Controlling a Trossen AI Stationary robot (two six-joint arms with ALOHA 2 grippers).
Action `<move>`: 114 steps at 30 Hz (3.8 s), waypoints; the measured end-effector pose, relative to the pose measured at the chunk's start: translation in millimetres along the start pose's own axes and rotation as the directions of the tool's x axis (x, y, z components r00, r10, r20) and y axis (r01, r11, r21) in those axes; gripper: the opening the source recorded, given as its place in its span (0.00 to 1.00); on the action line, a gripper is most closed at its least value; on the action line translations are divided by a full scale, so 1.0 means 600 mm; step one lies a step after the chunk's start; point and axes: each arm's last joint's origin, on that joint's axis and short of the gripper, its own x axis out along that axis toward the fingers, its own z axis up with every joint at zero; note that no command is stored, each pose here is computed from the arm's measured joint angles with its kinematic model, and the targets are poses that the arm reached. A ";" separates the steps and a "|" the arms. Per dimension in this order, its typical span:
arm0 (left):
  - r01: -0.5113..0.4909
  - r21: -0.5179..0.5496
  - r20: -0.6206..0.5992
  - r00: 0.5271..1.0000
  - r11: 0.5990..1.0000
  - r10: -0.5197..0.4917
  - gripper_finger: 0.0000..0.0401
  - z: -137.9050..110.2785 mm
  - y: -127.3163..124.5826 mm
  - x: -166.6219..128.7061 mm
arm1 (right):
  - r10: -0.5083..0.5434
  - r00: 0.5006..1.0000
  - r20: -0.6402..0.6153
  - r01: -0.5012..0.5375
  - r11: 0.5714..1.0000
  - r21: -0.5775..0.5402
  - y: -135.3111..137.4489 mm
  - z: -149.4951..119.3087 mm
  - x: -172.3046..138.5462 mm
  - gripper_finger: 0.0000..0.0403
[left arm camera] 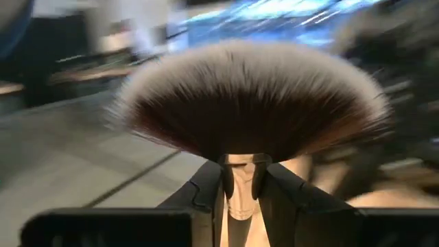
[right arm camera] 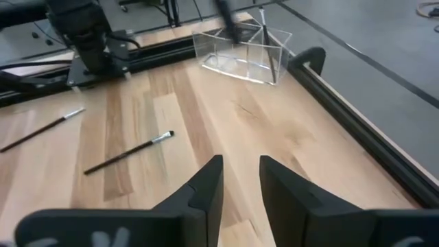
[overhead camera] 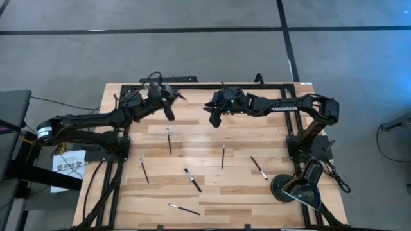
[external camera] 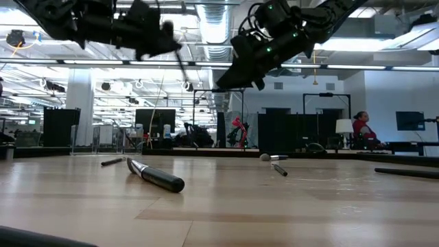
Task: Put items in baskets/containers
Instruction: Put the highlighter brush into the transparent bin, then put the eyeshadow brush into the transparent bin
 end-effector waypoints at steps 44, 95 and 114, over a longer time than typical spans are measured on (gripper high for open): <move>-0.774 0.061 -0.237 0.602 0.631 0.762 0.19 -0.140 0.112 -0.076 | 0.010 1.000 -0.008 -0.010 1.000 0.012 0.006 -0.002 0.000 0.22; -0.741 -0.002 -0.276 0.645 0.671 0.712 0.53 -0.153 0.113 -0.087 | 0.009 1.000 -0.024 -0.009 1.000 0.012 0.006 -0.004 0.000 0.22; -0.517 -0.179 -0.016 0.852 0.837 0.523 0.51 -0.077 0.074 -0.114 | -0.020 0.992 -0.124 0.029 0.997 0.077 -0.011 -0.020 -0.002 0.22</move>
